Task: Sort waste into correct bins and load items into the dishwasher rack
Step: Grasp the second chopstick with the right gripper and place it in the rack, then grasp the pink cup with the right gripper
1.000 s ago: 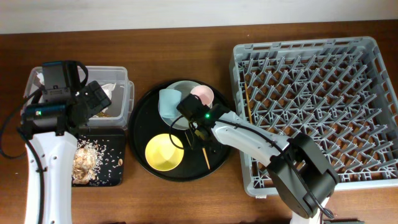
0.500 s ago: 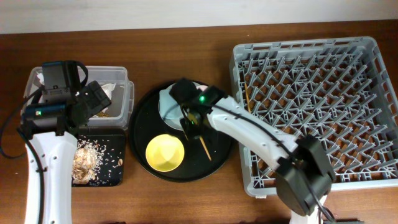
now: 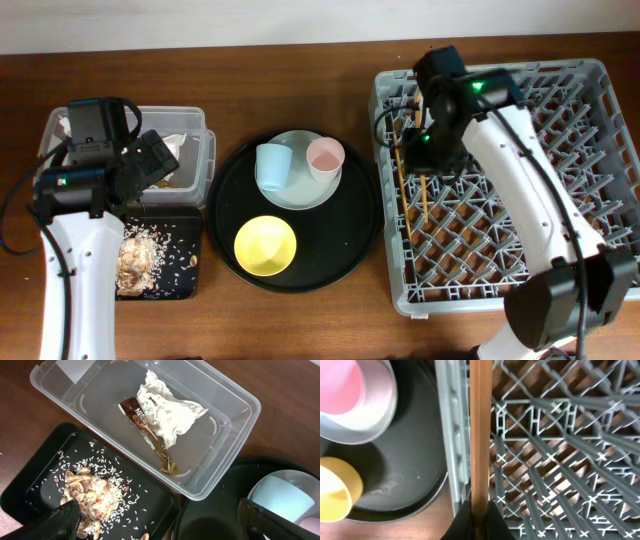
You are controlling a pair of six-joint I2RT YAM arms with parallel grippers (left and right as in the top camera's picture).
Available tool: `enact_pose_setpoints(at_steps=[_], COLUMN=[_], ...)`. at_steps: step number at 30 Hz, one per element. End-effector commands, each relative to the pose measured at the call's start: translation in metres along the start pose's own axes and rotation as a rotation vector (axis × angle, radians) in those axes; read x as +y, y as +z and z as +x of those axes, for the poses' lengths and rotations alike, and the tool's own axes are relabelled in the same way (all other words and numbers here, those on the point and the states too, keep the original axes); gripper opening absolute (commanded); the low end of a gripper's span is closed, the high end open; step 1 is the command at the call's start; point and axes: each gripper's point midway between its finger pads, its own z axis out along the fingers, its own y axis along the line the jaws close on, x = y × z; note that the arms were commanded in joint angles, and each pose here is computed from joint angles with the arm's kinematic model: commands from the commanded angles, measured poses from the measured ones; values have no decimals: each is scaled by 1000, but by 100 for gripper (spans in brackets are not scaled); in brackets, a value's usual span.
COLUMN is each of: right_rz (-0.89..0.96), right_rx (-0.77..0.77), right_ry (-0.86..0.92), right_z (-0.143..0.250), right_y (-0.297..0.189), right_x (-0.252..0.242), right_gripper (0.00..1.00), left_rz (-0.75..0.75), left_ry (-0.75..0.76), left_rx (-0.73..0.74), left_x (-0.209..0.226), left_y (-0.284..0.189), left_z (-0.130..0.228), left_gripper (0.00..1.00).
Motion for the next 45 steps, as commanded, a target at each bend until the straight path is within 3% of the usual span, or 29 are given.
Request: enact_pose_setpoints(at_steps=[1, 7, 13, 14, 15, 16, 17, 23, 26, 29, 30, 31, 32, 33, 40, 45], right_rz=[-149, -153, -113, -113, -113, -113, -115, -139, -301, -380, -408, -430, -452, -463, -213, -108], right_rx=[23, 25, 9, 9, 9, 10, 11, -16, -130, -280, -328, -366, -405, -436, -444, -395], right_ry=[-154, -142, -64, -65, -65, -65, -65, -73, -207, -400, -458, -499, -533, -561, -591, -575], right_z=[7, 10, 5, 5, 5, 5, 5, 2, -4, -10, -13, -14, -15, -16, -51, -57], right_y=[28, 63, 68, 68, 68, 68, 68, 51, -12, -40, -44, -48, -53, -55, 43, 81], right_x=[24, 22, 9, 9, 9, 9, 10, 15, 49, 105, 129, 147, 162, 175, 203, 190], right_gripper=[5, 8, 9, 10, 15, 26, 28, 27, 29, 32, 39, 53, 50, 36, 36, 34], left_rz=[7, 7, 7, 7, 7, 7, 7, 7, 7, 7, 7, 7, 7, 7, 7, 7], left_ry=[-16, -16, -16, -16, -16, -16, -16, -16, -16, -16, -16, -16, -16, -16, -16, -16], left_rx=[-19, -19, -19, -19, -19, -19, -19, -19, -19, -18, -18, -18, -18, -18, -18, -18], left_x=[0, 0, 0, 0, 0, 0, 0, 0, 0, 0, 0, 0, 0, 0, 0, 0], left_y=[-5, -5, -5, -5, -5, -5, -5, -5, -5, -5, -5, -5, -5, -5, -5, -5], left_z=[-5, -5, -5, -5, -5, -5, -5, -5, -5, -5, -5, -5, -5, -5, -5, -5], left_gripper=[99, 99, 99, 99, 99, 99, 99, 99, 99, 99, 99, 99, 99, 99, 99, 99])
